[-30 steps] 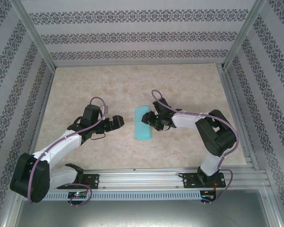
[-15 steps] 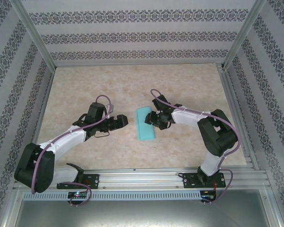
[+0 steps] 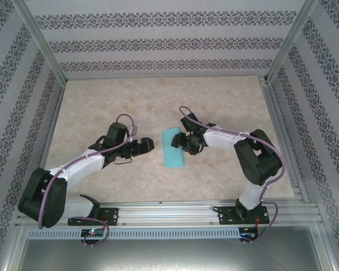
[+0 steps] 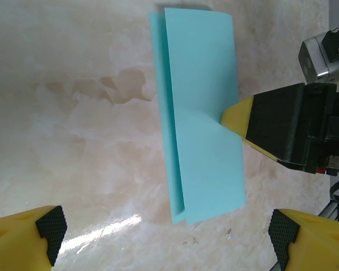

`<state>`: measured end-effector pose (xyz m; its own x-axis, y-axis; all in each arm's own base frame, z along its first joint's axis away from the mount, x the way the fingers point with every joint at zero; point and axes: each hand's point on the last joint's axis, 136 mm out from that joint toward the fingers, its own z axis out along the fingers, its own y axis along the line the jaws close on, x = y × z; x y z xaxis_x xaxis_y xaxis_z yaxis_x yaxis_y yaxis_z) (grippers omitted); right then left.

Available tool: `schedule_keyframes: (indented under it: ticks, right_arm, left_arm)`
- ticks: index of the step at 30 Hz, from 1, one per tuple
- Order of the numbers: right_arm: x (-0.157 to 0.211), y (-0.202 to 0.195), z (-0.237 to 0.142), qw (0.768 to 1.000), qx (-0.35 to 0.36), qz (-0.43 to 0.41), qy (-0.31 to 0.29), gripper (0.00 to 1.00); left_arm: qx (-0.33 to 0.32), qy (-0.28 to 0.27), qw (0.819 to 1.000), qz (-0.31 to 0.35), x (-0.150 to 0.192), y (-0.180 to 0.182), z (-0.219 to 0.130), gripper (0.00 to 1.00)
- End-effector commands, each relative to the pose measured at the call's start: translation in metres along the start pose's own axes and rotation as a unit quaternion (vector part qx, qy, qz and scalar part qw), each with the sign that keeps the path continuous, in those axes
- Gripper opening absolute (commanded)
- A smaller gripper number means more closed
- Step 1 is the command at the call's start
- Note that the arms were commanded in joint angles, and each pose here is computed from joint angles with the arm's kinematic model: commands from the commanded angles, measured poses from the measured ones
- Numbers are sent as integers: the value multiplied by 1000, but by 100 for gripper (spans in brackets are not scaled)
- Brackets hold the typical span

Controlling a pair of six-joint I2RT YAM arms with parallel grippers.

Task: Fold a paper plane with a square sheet of paper (pick it up from the middle)
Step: Fold the square sheet of paper in half at the center of the table.

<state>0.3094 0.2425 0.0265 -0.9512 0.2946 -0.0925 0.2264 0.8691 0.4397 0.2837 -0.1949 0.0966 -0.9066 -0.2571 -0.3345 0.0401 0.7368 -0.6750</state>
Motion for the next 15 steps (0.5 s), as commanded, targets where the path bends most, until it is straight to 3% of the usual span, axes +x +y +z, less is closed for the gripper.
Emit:
schedule_keyframes:
  ticks: [1, 15]
  right_arm:
    - [1, -1, 9, 1000, 20, 8, 1, 67]
    - [13, -14, 21, 996, 74, -34, 37, 73]
  left_arm:
    - [17, -16, 1000, 11, -12, -15, -2, 95]
    - [16, -12, 1000, 10, -12, -15, 0, 93]
